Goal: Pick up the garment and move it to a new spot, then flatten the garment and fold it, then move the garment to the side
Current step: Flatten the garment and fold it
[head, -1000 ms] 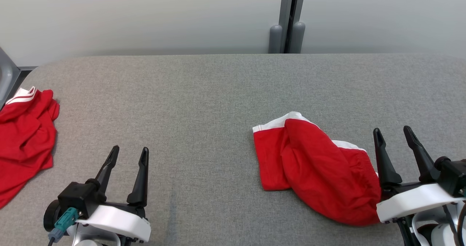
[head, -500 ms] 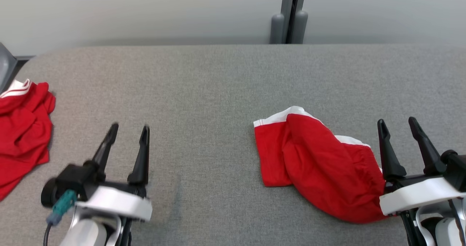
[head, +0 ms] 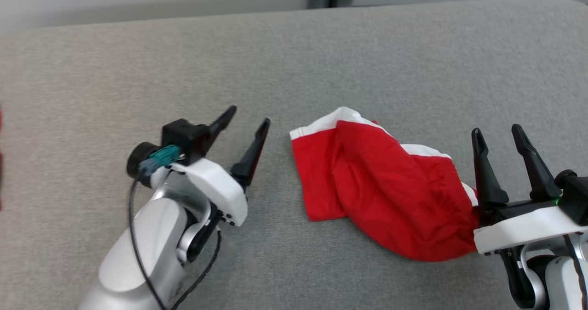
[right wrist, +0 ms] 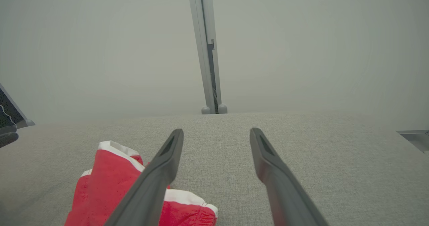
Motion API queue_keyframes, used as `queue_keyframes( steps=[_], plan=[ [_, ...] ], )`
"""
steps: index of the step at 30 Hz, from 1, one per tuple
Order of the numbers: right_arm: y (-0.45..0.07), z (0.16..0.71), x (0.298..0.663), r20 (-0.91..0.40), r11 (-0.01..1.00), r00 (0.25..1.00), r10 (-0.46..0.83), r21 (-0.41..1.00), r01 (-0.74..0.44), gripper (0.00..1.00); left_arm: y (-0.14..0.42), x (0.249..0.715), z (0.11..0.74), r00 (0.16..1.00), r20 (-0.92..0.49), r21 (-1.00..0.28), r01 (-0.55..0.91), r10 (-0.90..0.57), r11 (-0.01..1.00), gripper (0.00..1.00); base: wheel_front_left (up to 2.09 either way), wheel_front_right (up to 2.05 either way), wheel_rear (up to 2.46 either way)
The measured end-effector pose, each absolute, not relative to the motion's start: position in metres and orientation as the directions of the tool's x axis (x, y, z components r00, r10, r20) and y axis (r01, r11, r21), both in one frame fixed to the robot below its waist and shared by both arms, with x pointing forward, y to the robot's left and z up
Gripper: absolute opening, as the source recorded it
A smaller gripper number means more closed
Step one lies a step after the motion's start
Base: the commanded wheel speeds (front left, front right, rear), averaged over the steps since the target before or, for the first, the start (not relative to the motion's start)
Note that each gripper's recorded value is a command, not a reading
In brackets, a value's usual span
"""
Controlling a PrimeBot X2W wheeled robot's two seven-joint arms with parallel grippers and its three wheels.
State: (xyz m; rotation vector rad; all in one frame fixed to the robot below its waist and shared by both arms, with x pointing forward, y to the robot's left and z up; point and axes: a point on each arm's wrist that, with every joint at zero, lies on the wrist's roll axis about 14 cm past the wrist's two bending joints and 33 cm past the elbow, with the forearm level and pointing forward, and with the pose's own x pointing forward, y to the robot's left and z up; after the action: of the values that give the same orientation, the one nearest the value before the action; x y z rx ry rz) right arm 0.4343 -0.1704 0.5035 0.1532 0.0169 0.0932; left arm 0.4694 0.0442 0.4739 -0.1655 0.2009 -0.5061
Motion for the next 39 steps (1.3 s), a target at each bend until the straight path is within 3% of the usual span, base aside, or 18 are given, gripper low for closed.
queue_keyframes(
  steps=[7, 12, 14, 24, 31, 39],
  plan=[
    [-0.191, 0.479, 0.429, -0.063, 0.985, 0.997, 0.032, 0.171, -0.021, 1.0, -0.006, 0.465, 0.409, 0.69, -0.366, -0.305, 0.545, -0.624, 0.781, 1.0, 0.0, 0.0, 0.0],
    [-0.202, 0.47, 0.426, -0.081, 0.985, 0.997, -0.001, 0.175, 0.015, 1.0, -0.023, 0.461, 0.386, 0.612, -0.439, -0.317, 0.579, -0.658, 0.751, 1.0, 0.0, 0.0, 0.0],
    [-0.206, 0.467, 0.424, -0.086, 0.984, 0.996, -0.012, 0.177, 0.027, 1.0, -0.029, 0.455, 0.381, 0.583, -0.455, -0.334, 0.588, -0.673, 0.736, 0.0, 0.0, 0.0, 0.0],
    [-0.213, 0.47, 0.425, -0.065, 0.981, 0.997, -0.036, 0.187, 0.048, 1.0, -0.009, 0.489, 0.423, 0.712, -0.253, -0.158, 0.638, -0.655, 0.754, 0.0, 0.0, 0.0, 0.0],
    [-0.21, 0.476, 0.429, -0.044, 0.981, 0.999, -0.03, 0.188, 0.038, 1.0, 0.029, 0.501, 0.479, 0.822, -0.049, 0.02, 0.569, -0.567, 0.822, 0.0, 0.0, 0.0, 0.0],
    [-0.195, 0.476, 0.431, -0.051, 0.98, 0.999, 0.013, 0.197, -0.003, 1.0, 0.1, 0.451, 0.46, 0.919, -0.097, -0.018, 0.381, -0.381, 0.924, 0.0, 0.0, 0.0, 0.0]
  ],
)
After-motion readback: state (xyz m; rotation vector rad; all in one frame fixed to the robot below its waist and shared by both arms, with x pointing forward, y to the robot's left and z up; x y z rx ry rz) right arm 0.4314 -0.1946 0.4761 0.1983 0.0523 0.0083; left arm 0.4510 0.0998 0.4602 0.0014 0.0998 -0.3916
